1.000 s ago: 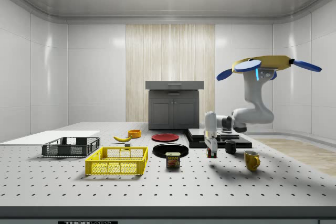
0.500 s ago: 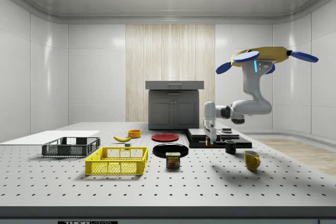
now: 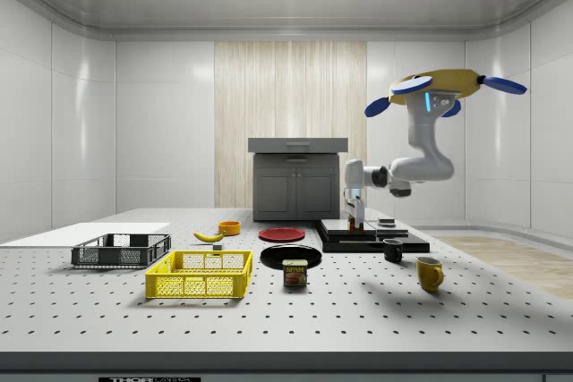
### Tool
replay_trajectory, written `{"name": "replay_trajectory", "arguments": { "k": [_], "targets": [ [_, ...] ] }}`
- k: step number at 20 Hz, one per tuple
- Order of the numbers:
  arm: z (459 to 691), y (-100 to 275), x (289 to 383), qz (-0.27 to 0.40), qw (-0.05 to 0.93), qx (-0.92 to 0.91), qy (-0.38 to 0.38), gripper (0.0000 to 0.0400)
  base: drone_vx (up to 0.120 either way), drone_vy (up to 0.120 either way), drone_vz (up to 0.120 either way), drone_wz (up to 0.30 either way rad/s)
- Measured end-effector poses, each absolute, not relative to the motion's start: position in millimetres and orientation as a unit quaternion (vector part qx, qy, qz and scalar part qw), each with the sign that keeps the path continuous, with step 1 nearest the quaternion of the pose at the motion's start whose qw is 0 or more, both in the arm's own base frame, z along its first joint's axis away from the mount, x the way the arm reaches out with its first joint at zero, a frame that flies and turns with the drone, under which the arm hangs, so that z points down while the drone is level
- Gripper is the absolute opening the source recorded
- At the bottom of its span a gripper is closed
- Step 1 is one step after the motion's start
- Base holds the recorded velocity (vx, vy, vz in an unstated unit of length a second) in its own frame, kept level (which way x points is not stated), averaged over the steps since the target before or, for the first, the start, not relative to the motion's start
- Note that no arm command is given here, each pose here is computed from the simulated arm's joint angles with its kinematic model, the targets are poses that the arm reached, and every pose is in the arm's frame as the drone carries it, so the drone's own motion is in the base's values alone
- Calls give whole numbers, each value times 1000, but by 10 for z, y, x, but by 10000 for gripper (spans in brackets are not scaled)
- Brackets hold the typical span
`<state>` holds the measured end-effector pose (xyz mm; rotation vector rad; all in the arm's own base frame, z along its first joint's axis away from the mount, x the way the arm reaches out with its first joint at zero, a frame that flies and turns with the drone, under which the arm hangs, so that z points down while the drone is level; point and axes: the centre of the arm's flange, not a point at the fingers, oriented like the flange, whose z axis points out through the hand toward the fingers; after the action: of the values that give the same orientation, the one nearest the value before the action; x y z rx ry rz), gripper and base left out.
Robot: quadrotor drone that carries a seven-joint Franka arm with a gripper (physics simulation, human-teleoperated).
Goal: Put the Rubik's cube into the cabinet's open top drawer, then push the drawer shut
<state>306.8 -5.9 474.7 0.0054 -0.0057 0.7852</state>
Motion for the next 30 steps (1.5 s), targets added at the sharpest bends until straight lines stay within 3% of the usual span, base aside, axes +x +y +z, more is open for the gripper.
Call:
{"name": "replay_trajectory", "arguments": {
  "k": [23, 30],
  "targets": [
    [4746, -58, 3068, 383, 924, 3, -3, 320, 0, -120, 120, 0],
    [4746, -58, 3068, 383, 924, 3, -3, 320, 109, -120, 120, 0]
  ]
}}
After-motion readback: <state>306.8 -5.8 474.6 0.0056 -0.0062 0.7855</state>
